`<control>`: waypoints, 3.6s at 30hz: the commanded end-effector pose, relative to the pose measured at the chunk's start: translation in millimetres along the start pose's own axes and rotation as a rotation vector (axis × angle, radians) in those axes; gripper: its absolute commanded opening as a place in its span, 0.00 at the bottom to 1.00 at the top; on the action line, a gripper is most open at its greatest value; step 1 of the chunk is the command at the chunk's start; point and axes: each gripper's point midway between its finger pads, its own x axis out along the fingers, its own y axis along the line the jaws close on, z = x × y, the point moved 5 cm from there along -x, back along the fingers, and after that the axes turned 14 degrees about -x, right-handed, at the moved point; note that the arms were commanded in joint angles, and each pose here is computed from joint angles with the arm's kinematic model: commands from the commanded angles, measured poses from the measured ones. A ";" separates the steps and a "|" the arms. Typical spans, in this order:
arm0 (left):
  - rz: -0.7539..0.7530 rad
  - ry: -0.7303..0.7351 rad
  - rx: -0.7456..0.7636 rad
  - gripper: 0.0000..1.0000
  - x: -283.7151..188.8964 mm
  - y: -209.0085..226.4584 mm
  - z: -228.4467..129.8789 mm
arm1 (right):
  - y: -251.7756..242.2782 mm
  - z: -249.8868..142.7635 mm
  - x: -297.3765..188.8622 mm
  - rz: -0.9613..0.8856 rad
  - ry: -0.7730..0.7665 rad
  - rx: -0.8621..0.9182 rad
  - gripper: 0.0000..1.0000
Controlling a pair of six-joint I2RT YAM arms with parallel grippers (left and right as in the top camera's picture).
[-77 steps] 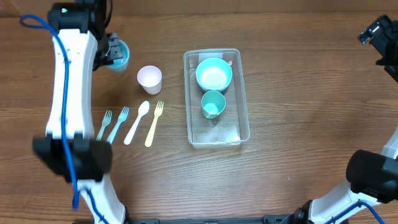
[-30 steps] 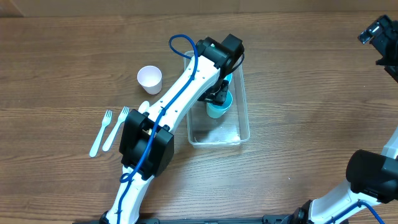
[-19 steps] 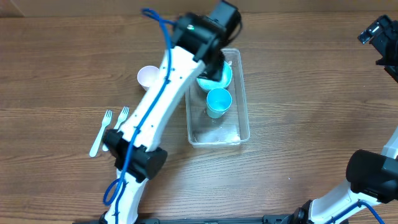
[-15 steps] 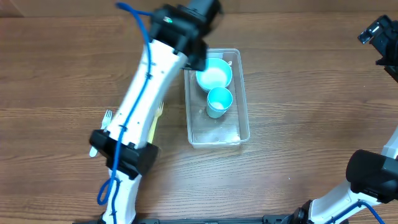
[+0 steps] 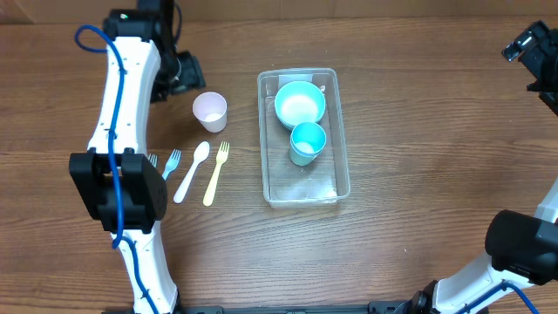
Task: Pack container
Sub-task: 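Return the left gripper and grasp the pink cup, then stack the pink cup onto the cups in the container, then grasp the light-blue fork with the left gripper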
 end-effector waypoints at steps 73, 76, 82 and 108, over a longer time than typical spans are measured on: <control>-0.114 -0.204 0.330 0.66 -172.8 -65.9 -121.6 | 1.0 0.9 -6.9 0.000 -0.023 0.001 1.00; -0.122 -0.266 0.247 0.67 -197.2 -26.0 -96.0 | 1.0 0.9 -6.9 0.000 -0.023 0.001 1.00; -0.055 -0.301 0.053 0.67 -224.3 75.5 -106.2 | 1.0 0.9 -6.9 0.000 -0.023 0.001 1.00; 0.311 0.113 0.130 0.72 70.7 195.8 -64.2 | 1.0 0.9 -6.9 0.000 -0.023 0.001 1.00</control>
